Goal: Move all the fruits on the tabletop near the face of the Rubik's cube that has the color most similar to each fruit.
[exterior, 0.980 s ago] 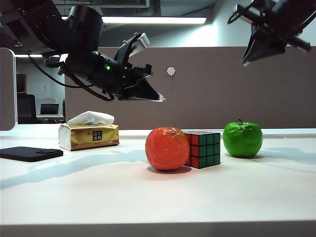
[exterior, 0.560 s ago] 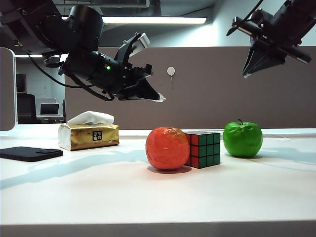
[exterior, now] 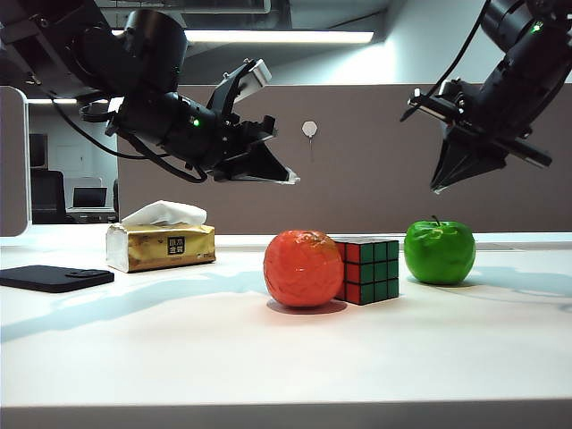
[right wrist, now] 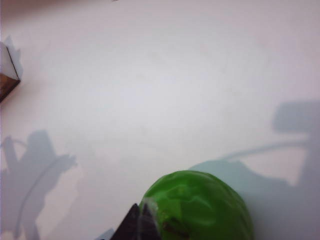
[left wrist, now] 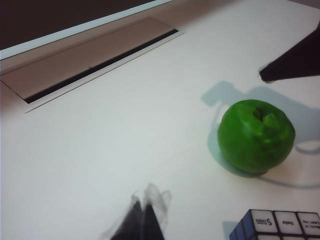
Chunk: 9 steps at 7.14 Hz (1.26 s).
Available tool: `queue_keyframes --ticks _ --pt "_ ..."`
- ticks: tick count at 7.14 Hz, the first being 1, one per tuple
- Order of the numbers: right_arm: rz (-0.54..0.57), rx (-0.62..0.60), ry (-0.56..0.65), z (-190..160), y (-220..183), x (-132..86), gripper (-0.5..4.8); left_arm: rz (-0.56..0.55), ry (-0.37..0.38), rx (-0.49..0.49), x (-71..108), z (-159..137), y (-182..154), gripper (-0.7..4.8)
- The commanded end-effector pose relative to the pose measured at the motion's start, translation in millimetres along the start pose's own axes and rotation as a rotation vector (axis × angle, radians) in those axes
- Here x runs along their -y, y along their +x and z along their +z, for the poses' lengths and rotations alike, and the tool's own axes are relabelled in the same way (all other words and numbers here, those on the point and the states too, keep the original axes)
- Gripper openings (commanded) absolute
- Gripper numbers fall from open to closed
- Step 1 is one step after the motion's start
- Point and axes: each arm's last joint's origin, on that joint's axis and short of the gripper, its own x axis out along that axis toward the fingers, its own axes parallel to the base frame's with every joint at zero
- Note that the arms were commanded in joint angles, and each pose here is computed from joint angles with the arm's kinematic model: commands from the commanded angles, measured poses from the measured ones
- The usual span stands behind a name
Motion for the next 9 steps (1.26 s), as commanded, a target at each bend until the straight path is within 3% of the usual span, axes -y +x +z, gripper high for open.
queue_keyframes --ticks 1,4,5,7,9 --pt "0.002 -0.023 0.014 -0.8 0.8 -0.2 -0.01 -0.002 0.010 0.019 0.7 5.2 -1.3 -0.05" --pt "-0.032 -0.119 0.044 -10.5 0.1 3.0 -0.01 -0.002 0.009 0.019 0.7 5.2 -1.3 -0.05" --pt "-0.033 -0.118 0.037 -10.5 0.3 3.1 -0.01 -0.002 0.002 0.019 0.7 5.2 -1.3 -0.05" --pt "0.004 0.002 0.007 5.5 9.6 0.6 -0.01 -0.002 -0.012 0.020 0.7 5.2 -1.3 -0.05" --pt "-0.050 -0.021 0.018 30.2 52.1 6.6 -0.01 -0.002 -0.013 0.018 0.6 5.0 -1.3 -0.05"
